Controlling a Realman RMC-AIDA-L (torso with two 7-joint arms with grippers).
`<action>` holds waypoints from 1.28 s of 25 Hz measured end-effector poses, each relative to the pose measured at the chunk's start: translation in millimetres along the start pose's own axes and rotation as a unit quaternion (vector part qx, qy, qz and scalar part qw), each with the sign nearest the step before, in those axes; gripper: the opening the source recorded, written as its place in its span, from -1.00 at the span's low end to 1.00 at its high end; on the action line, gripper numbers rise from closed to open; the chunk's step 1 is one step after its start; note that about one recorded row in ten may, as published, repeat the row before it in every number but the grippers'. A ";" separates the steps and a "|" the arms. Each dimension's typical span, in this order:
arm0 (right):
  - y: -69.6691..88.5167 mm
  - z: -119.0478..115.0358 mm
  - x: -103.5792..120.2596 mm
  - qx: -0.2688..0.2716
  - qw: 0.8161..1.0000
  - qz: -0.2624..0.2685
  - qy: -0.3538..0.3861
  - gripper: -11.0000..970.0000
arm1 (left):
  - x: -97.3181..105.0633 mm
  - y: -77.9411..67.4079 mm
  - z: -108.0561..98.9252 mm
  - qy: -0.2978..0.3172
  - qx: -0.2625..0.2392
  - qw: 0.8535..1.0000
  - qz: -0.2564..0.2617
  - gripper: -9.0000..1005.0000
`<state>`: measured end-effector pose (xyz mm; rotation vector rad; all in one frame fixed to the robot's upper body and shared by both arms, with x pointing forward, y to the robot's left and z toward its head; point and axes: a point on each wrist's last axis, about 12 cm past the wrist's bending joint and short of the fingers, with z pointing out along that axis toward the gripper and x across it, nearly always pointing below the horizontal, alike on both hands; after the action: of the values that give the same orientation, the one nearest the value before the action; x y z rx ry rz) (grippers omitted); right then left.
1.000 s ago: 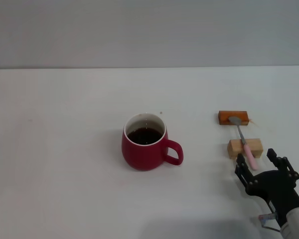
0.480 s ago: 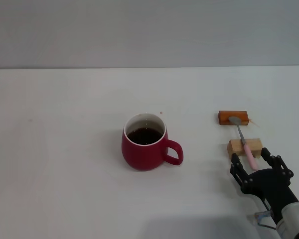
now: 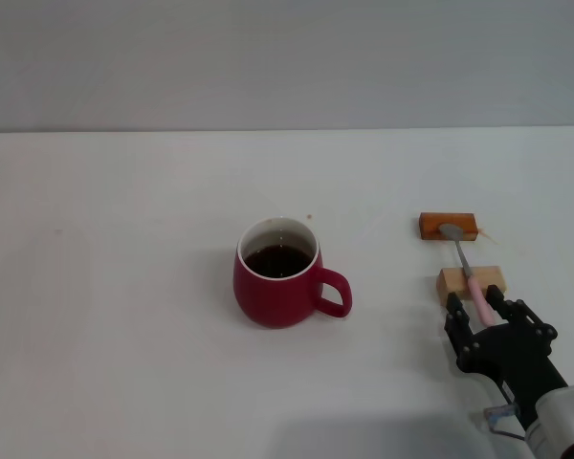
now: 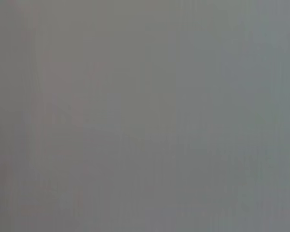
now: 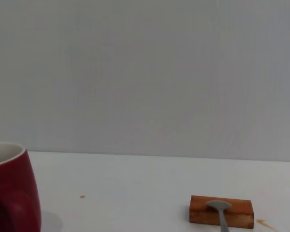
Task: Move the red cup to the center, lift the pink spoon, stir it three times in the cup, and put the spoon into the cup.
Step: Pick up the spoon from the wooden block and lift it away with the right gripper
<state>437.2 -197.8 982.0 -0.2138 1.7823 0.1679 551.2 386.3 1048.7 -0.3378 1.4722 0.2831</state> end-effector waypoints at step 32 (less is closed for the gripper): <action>-3.6 4.2 -0.3 0.013 1.000 0.011 0.004 -0.17 | -1.0 3.0 0.7 -0.002 -0.004 1.000 0.001 0.65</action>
<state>442.1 -200.4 981.4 -0.1765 1.7942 0.1605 550.6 389.3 1049.5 -0.3420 1.4684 0.2899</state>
